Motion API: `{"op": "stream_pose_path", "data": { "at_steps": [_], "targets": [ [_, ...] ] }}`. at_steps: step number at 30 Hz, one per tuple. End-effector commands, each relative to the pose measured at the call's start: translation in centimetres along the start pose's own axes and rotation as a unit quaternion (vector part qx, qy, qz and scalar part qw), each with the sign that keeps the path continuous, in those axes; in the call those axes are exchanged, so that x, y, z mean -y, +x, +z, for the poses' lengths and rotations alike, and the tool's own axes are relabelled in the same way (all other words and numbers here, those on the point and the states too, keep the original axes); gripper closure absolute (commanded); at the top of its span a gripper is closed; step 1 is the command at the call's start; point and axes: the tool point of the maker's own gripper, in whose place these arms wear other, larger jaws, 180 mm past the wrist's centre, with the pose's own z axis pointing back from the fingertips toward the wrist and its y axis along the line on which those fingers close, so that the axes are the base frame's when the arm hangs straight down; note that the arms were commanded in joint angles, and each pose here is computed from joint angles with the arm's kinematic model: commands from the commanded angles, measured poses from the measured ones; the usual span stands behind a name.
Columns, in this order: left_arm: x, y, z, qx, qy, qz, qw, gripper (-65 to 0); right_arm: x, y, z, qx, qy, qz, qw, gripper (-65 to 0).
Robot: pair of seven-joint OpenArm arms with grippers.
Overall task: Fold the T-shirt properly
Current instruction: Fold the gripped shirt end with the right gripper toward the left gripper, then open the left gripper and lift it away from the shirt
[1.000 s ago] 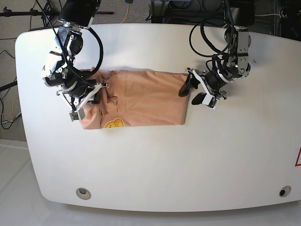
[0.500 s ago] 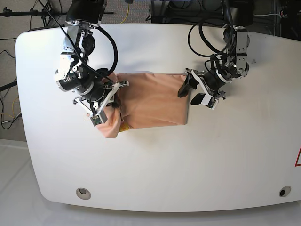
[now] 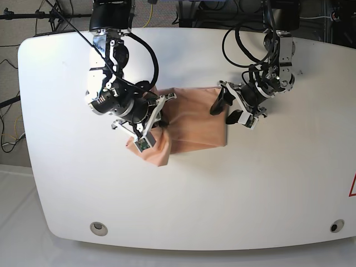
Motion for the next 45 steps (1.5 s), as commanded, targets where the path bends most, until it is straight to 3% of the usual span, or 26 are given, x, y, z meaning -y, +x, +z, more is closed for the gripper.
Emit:
{"op": "stream_pose_path", "data": {
  "at_steps": [1, 19, 27, 31, 37, 40, 45],
  "targets": [
    [-0.2, 0.2, 0.0, -0.005, 0.002, -0.011, 1.0, -32.6, -0.9, 1.6, -0.6, 0.016, 0.015, 0.012, 0.9997, 0.0],
    [-0.2, 0.2, 0.0, -0.005, 0.002, -0.011, 1.0, -32.6, -4.7, 0.7, -5.0, -0.017, 0.078, 0.018, 0.9966, 0.0],
    [-0.2, 0.2, 0.0, -0.005, 0.002, -0.011, 1.0, -32.6, -6.3, -1.3, -7.1, -0.055, 0.103, 0.023, 0.9929, -0.5],
    [-0.2, 0.2, 0.0, -0.005, 0.002, -0.011, 1.0, -32.6, -6.2, -1.6, -7.7, -0.066, 0.107, 0.018, 0.9919, -11.6],
    [-0.2, 0.3, 0.0, -0.005, 0.002, -0.011, 1.0, -32.7, -6.3, -1.8, -7.8, -0.069, 0.108, 0.016, 0.9917, -39.2],
    [-0.2, 0.3, 0.0, -0.004, 0.002, -0.01, 1.0, -32.7, -6.2, -1.1, -7.5, -0.058, 0.105, 0.021, 0.9925, -41.4],
    [-0.3, 0.6, 0.0, -0.001, 0.003, -0.012, 1.0, -32.8, -6.4, 0.0, -6.9, -0.04, 0.104, 0.028, 0.9933, -37.7]
  ]
}}
